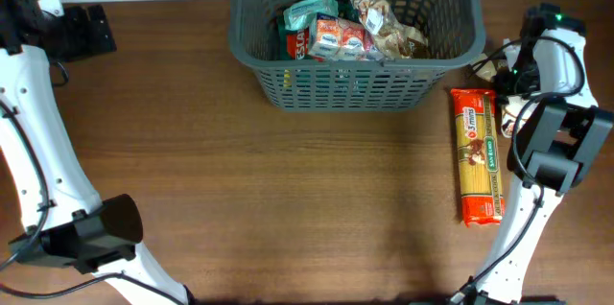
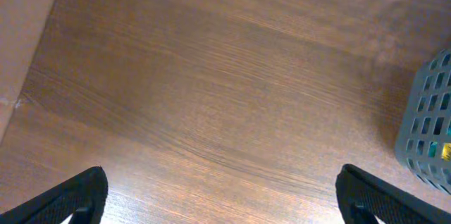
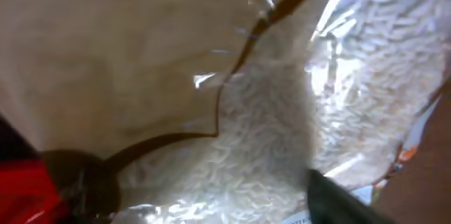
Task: Pack container
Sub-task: 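Lower the right gripper onto the white glutinous-rice bag and grasp it, then lift the rice bag with the right gripper and drop it into the basket, then withdraw the right gripper toward the spaghetti pack, then lower the right gripper onto the San Remo spaghetti pack and grasp it, then lift the spaghetti pack with the right gripper and release it into the basket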
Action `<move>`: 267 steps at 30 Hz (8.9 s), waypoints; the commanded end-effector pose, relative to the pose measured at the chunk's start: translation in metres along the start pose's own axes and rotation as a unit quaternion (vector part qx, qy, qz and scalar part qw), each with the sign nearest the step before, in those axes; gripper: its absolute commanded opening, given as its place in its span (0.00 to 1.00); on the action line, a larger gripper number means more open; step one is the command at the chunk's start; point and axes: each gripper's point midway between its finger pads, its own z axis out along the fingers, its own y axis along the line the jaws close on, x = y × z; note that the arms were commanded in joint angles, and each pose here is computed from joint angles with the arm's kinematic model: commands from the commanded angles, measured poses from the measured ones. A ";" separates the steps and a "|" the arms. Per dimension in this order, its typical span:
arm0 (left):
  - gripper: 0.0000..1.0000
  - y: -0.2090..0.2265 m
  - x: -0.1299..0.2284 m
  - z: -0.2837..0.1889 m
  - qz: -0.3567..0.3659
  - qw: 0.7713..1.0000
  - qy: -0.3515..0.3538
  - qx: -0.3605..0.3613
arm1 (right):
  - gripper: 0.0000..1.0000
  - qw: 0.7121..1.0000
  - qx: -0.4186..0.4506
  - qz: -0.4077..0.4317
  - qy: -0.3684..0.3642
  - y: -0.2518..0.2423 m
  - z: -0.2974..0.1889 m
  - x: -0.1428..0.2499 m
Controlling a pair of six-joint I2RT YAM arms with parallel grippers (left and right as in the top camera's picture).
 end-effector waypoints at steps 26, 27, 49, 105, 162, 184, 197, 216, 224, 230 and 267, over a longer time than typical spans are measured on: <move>0.99 0.003 0.001 0.002 -0.008 1.000 0.003 -0.004 | 0.04 0.946 -0.193 0.212 -0.153 -0.009 -0.114 -0.027; 0.99 0.003 0.001 0.002 -0.008 1.000 0.003 -0.005 | 0.04 0.944 -0.188 0.213 -0.169 -0.014 -0.128 -0.028; 0.99 0.003 0.001 0.002 -0.008 1.000 0.003 -0.005 | 0.04 0.804 -0.239 0.089 -0.536 0.043 -0.476 0.027; 0.99 0.003 0.001 0.002 -0.008 1.000 0.003 -0.005 | 0.43 0.864 -0.204 -0.287 -0.360 0.390 -0.335 -0.031; 0.99 0.003 0.001 0.002 -0.008 1.000 0.003 -0.005 | 0.99 0.989 -0.126 0.046 -0.057 0.109 -0.061 0.140; 0.99 0.003 0.001 0.002 -0.008 1.000 0.003 -0.005 | 0.92 0.979 -0.156 0.123 -0.052 0.127 -0.012 0.122; 0.99 0.003 0.001 0.002 -0.008 1.000 0.003 -0.005 | 0.14 0.973 -0.160 0.160 -0.036 0.132 0.000 0.133; 0.99 0.003 0.001 0.002 -0.008 1.000 0.003 -0.005 | 0.04 0.880 -0.276 0.237 -0.306 0.016 -0.256 0.068; 0.99 0.003 0.001 0.002 -0.008 1.000 0.003 -0.005 | 0.04 0.805 -0.261 0.095 -0.524 0.051 -0.463 0.088; 0.99 0.003 0.001 0.002 -0.008 1.000 0.003 -0.005 | 0.04 0.765 -0.222 -0.093 -0.597 0.139 -0.530 0.104; 0.99 0.003 0.001 0.002 -0.008 1.000 0.003 -0.004 | 0.25 0.693 0.056 -0.505 -0.511 0.299 -0.368 -0.092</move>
